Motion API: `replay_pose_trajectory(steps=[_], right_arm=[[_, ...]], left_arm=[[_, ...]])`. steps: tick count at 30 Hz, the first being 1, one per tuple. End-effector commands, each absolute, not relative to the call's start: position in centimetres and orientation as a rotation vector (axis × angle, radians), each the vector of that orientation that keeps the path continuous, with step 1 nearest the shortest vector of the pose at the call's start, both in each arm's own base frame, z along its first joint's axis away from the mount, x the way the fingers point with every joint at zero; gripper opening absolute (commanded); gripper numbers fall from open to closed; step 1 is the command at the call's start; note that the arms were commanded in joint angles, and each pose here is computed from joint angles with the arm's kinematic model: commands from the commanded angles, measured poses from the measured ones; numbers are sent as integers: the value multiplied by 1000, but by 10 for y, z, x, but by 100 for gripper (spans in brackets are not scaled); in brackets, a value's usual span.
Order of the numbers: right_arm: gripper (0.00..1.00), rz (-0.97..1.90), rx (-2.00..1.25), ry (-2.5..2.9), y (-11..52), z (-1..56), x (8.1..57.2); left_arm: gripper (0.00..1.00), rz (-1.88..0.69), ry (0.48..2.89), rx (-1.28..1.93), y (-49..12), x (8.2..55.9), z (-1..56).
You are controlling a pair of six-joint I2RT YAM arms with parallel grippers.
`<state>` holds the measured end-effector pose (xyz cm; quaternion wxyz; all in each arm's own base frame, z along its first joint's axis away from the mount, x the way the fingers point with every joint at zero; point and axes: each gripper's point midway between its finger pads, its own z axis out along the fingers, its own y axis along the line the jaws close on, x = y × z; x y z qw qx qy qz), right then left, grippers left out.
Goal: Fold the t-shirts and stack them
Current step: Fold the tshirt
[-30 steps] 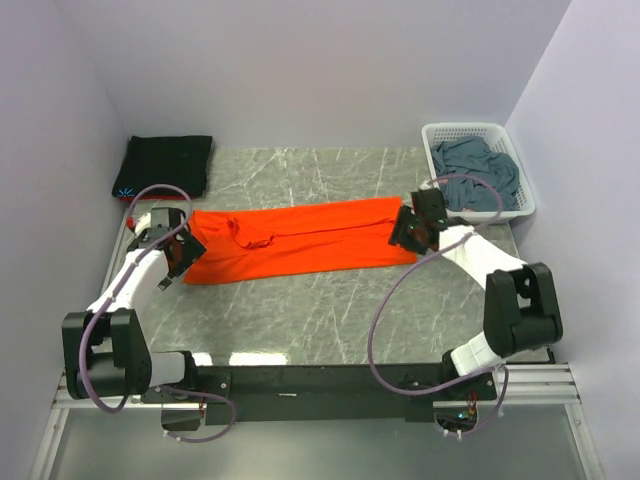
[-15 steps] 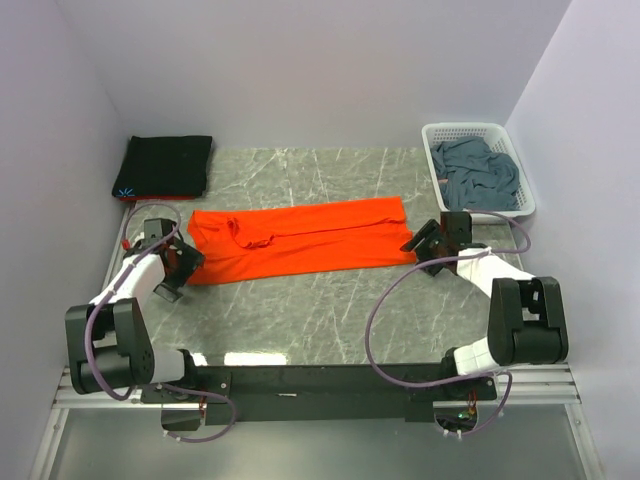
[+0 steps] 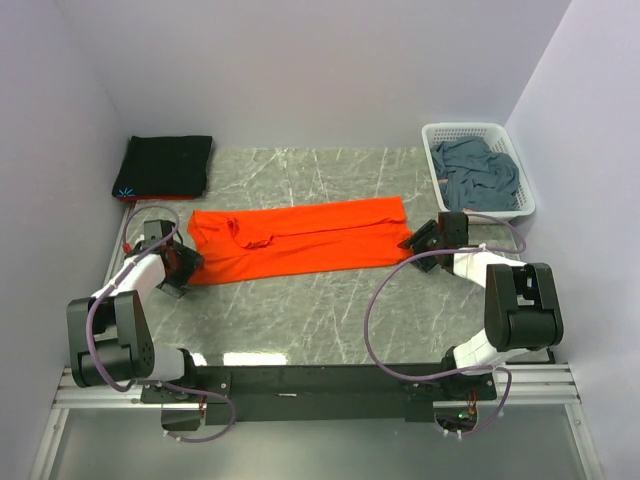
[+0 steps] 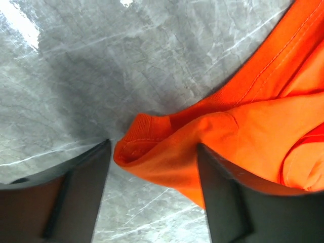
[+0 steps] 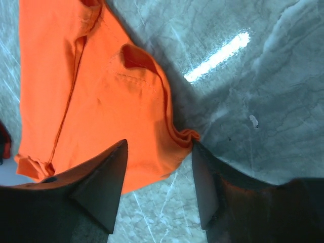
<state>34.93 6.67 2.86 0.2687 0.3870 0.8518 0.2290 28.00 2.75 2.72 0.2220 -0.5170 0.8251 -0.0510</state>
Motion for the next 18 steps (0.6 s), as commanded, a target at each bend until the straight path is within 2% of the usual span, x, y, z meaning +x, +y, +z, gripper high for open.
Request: replay_pose_trajectory(steps=[1,4,5,8,9,10,12,18], right_arm=[[56,568,1067,2296,60,21,347],[43,534,1060,2299,56,22,347],[39,517,1089,2282,46,21,349],[23,479,1109,2314,40,17,344],[12,474,1107,2320,39,17,344],[8,475,1106,2325,39,17,342],[0,464,1099,2338,37,17,337],[0,379,1050,2386,24,26,309]], left_arm=[[71,-145,2256,-1465,30,280,23],[53,-119,2256,-1480,34,274,20],[41,-105,2260,-1486,35,271,19],[19,-75,2247,-1512,41,263,17],[14,-64,2254,-1526,42,258,15],[9,-59,2243,-1539,46,256,16],[5,-32,2249,-1557,49,250,16],[2,64,2250,-1595,67,237,22]])
